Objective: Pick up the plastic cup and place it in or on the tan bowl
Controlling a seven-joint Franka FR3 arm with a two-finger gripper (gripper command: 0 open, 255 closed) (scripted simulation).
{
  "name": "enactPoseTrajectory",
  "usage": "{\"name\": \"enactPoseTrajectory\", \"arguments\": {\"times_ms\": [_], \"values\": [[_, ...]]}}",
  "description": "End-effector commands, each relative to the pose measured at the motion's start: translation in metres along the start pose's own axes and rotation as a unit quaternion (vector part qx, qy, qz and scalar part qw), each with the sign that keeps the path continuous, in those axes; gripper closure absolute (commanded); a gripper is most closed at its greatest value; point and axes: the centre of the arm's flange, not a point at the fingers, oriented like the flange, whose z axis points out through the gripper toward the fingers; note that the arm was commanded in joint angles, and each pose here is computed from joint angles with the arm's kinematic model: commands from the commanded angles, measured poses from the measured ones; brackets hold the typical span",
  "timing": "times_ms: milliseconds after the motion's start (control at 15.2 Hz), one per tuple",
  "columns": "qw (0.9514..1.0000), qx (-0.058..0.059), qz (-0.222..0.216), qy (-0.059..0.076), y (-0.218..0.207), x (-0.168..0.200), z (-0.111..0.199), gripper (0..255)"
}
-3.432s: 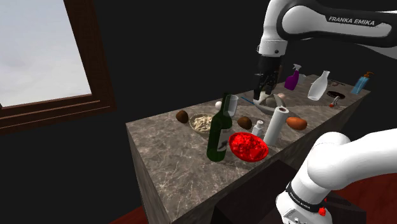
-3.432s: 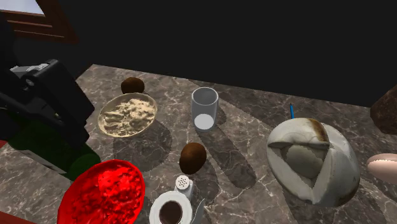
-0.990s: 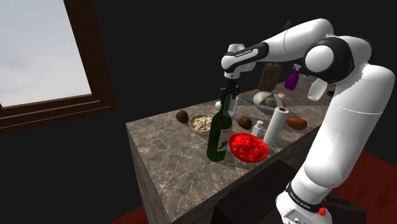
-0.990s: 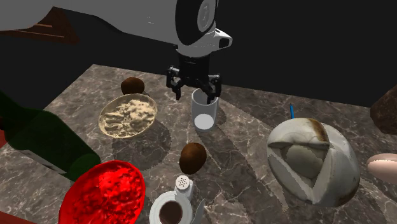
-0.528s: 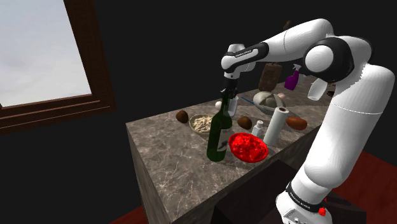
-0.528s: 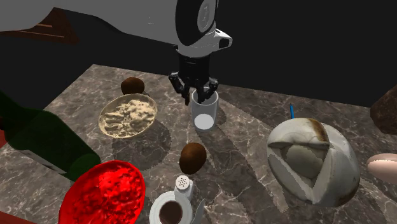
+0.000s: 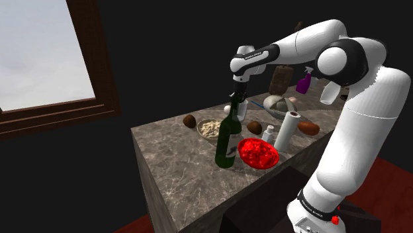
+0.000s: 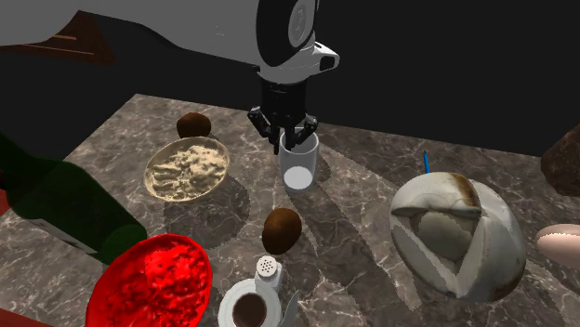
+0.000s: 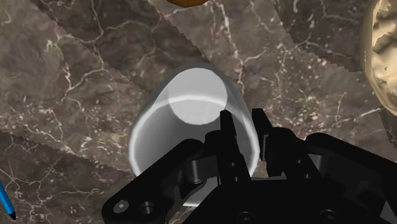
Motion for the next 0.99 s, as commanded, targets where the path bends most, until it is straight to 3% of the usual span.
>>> {"name": "enactPoseTrajectory", "arguments": {"times_ms": [0, 924], "values": [[1.0, 0.0, 0.0, 0.0, 0.0, 0.0, -0.005, 255], [1.0, 0.0, 0.0, 0.0, -0.001, -0.006, -0.079, 255]]}}
